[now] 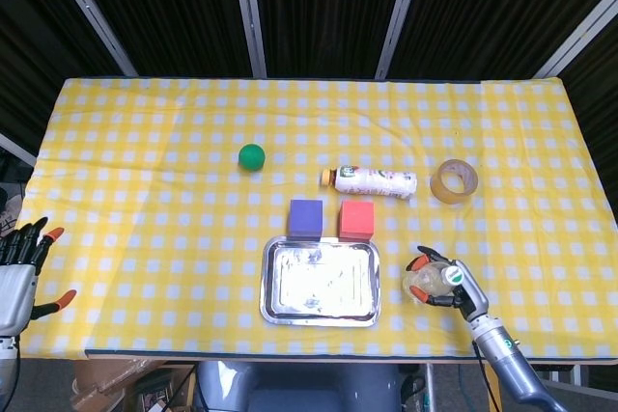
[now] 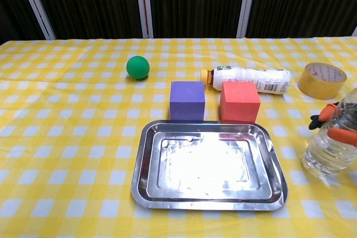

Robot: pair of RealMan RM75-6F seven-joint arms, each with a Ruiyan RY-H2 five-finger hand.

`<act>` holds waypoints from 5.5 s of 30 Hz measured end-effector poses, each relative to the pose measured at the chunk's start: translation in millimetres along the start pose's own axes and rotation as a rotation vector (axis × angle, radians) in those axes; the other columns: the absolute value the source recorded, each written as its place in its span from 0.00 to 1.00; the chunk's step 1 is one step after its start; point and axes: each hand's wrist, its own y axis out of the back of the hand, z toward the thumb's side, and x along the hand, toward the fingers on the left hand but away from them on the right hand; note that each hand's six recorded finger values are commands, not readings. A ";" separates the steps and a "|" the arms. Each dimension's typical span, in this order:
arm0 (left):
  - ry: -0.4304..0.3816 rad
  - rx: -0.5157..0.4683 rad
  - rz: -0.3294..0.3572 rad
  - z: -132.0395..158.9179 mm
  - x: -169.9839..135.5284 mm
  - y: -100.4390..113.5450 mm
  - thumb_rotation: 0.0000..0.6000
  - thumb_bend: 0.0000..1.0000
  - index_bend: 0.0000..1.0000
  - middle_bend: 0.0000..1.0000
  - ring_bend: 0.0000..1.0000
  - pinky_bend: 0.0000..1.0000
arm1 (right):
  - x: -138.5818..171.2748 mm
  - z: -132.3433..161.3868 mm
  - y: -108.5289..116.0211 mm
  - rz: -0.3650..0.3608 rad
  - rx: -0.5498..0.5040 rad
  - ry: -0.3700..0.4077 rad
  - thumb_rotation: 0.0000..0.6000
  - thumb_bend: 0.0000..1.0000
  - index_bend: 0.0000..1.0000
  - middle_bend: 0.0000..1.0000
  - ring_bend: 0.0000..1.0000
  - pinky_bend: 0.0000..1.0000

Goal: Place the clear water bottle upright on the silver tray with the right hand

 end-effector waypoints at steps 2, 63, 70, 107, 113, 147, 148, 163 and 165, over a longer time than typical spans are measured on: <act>0.000 -0.002 0.003 -0.3 -0.2 0.9 1.00 0.16 0.13 0.00 0.00 0.00 | -0.3 -1.9 1.7 -0.026 -0.001 -0.013 1.00 0.46 0.69 0.55 0.20 0.00; -0.006 -0.053 0.014 -4.5 -2.0 10.1 1.00 0.16 0.13 0.00 0.00 0.00 | -16.2 104.9 -90.2 0.049 0.000 0.022 1.00 0.55 0.78 0.60 0.25 0.00; -0.003 -0.057 0.014 -6.2 -1.0 10.5 1.00 0.16 0.13 0.00 0.00 0.00 | -26.1 102.3 -111.7 0.064 -0.033 0.006 1.00 0.55 0.78 0.60 0.25 0.00; 0.002 -0.077 0.020 -9.3 -2.1 15.4 1.00 0.16 0.13 0.00 0.00 0.00 | 3.8 237.5 -58.7 0.065 0.107 0.095 1.00 0.56 0.79 0.61 0.26 0.00; 0.004 -0.077 0.028 -9.4 -2.6 17.0 1.00 0.16 0.13 0.00 0.00 0.00 | 2.1 203.1 -70.1 0.095 0.033 0.015 1.00 0.57 0.79 0.61 0.26 0.00; 0.009 -0.087 0.030 -11.7 -2.5 18.9 1.00 0.16 0.13 0.00 0.00 0.00 | 14.4 255.2 -49.7 0.092 0.174 0.128 1.00 0.58 0.79 0.61 0.26 0.00; 0.008 -0.088 0.031 -11.8 -2.6 19.1 1.00 0.16 0.13 0.00 0.00 0.00 | 15.0 256.8 -48.9 0.098 0.174 0.123 1.00 0.59 0.79 0.61 0.26 0.00; 0.009 -0.080 0.024 -11.4 -1.8 16.9 1.00 0.16 0.13 0.00 0.00 0.00 | 24.0 175.4 -70.1 0.149 0.041 -0.091 1.00 0.60 0.79 0.62 0.26 0.00; 0.007 -0.076 0.021 -10.6 -1.7 15.7 1.00 0.16 0.13 0.00 0.00 0.00 | 21.9 160.5 -77.5 0.160 0.012 -0.107 1.00 0.60 0.80 0.61 0.26 0.00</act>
